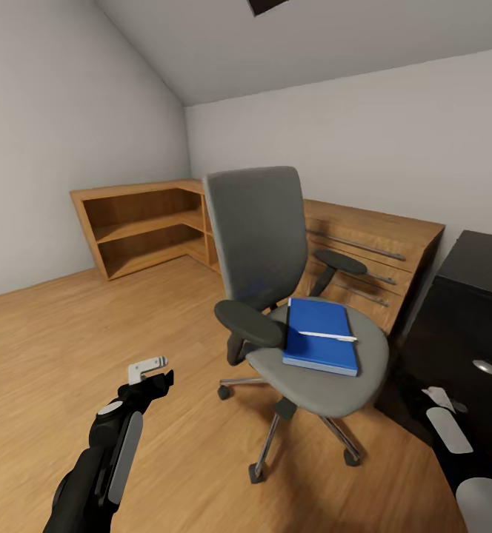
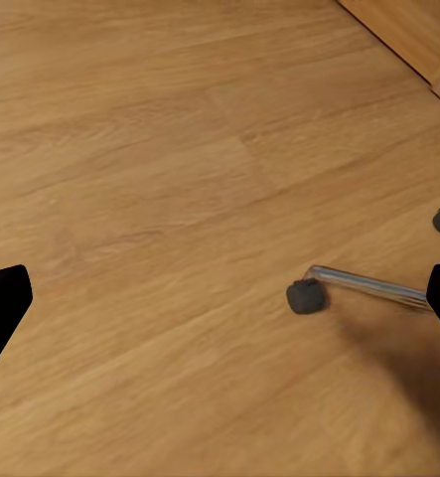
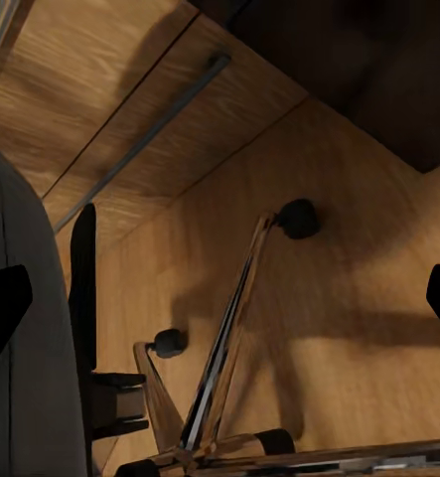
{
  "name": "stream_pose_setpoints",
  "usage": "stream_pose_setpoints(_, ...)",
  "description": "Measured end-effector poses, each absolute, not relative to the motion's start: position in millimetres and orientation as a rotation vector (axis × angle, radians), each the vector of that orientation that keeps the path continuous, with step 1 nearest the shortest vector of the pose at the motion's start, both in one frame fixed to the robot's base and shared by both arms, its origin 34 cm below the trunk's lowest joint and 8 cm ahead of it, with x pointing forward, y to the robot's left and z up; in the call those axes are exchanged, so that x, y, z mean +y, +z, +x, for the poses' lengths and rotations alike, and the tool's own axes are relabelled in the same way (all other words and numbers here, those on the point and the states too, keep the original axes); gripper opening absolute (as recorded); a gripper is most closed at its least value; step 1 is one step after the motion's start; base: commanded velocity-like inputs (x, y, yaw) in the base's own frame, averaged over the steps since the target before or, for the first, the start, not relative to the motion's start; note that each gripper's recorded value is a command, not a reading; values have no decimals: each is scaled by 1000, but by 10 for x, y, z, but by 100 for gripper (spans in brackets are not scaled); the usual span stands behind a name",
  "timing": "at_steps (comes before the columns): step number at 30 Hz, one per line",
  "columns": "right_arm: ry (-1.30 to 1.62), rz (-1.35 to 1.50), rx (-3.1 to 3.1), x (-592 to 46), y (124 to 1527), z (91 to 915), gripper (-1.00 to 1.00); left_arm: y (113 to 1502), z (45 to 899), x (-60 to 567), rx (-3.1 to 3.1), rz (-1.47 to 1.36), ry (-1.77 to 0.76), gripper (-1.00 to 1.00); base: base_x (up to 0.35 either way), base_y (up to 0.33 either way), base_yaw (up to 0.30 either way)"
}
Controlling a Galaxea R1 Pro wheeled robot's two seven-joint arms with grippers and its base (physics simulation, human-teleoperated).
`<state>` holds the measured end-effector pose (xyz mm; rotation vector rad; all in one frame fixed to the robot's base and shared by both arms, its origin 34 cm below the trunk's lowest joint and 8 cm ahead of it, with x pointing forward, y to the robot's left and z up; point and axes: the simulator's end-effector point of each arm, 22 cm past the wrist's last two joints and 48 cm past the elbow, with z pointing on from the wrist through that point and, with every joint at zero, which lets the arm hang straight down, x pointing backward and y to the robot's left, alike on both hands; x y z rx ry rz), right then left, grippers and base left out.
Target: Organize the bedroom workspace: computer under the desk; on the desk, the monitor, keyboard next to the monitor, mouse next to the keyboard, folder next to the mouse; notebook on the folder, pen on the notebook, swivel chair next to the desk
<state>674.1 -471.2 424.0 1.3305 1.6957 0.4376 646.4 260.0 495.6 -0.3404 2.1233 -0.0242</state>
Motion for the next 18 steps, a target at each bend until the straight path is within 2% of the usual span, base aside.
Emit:
stream_pose_setpoints(3,438,1331,1696,-4712,4239,6741,100,4956,6464,2598,2123,-340,-24,100,-2,0,8)
stream_pose_setpoints(5,437,1331,1696,-4715,4238,6741,100,4953,6465,2599,2124,-339,-23,100,-221,0,2)
stream_pose_setpoints(18,437,1332,1697,-4706,4225,6738,100,4952,6466,2594,2124,-338,-24,100,-315,0,0)
